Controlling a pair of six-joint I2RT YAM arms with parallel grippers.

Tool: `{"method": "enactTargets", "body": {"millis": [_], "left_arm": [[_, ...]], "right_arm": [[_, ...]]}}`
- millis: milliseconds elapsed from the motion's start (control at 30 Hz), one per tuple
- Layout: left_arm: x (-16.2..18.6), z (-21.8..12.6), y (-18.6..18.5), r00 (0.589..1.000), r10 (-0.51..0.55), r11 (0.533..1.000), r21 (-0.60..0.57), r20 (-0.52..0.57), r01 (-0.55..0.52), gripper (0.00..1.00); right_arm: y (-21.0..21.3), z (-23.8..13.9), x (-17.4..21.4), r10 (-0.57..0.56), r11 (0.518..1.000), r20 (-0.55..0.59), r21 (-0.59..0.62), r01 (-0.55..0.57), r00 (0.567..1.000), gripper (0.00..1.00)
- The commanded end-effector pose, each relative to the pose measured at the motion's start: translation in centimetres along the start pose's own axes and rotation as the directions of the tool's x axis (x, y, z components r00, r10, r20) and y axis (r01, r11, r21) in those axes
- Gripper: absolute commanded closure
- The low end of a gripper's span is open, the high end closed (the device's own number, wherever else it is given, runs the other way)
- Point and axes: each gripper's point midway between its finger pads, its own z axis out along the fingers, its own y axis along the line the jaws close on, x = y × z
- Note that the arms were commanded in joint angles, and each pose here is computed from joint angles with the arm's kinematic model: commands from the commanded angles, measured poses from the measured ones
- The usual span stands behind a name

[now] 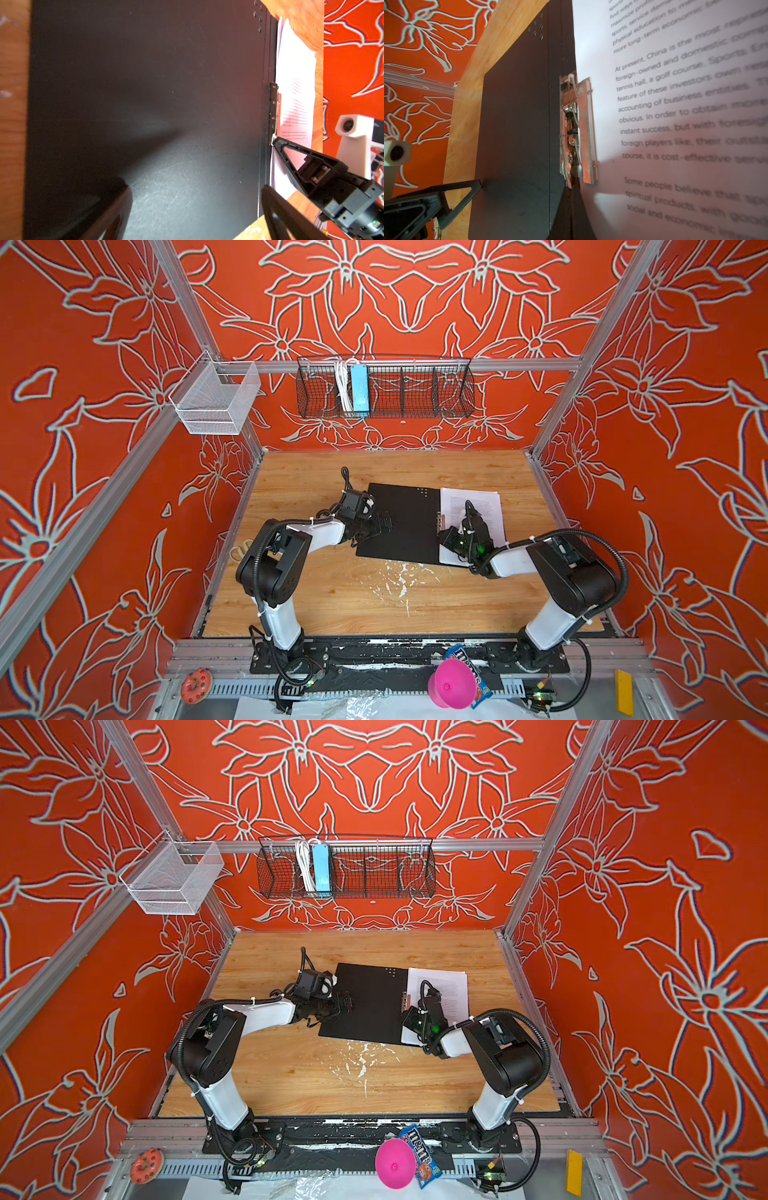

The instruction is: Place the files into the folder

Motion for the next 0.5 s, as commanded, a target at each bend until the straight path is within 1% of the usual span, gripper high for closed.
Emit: {"method": "enactTargets", "body": {"millis": [0,300,467], "left_arm": [[6.5,1.5,6.0,0.974,-0.142,0.974,-0.202,-0.177,0.105,0.03],[6.4,1.2,5.7,0.977,-0.135,0.976,-0.192,-0.166,0.102,0.03],[6.3,1.1,5.7,0.977,-0.134,0.977,-0.19,-0.167,0.101,0.03]], "right_arm": [[-4.3,-0.7,5.6,0.033,0.993,-0.203,0.121,-0.008,0.979,1.0],[-1.9,-0.5,5.0,0.009,1.0,-0.206,0.023,-0.004,0.978,1.0],[-1.9,-0.6,4.9,0.006,0.999,-0.21,0.037,0.002,0.978,1.0]]}}
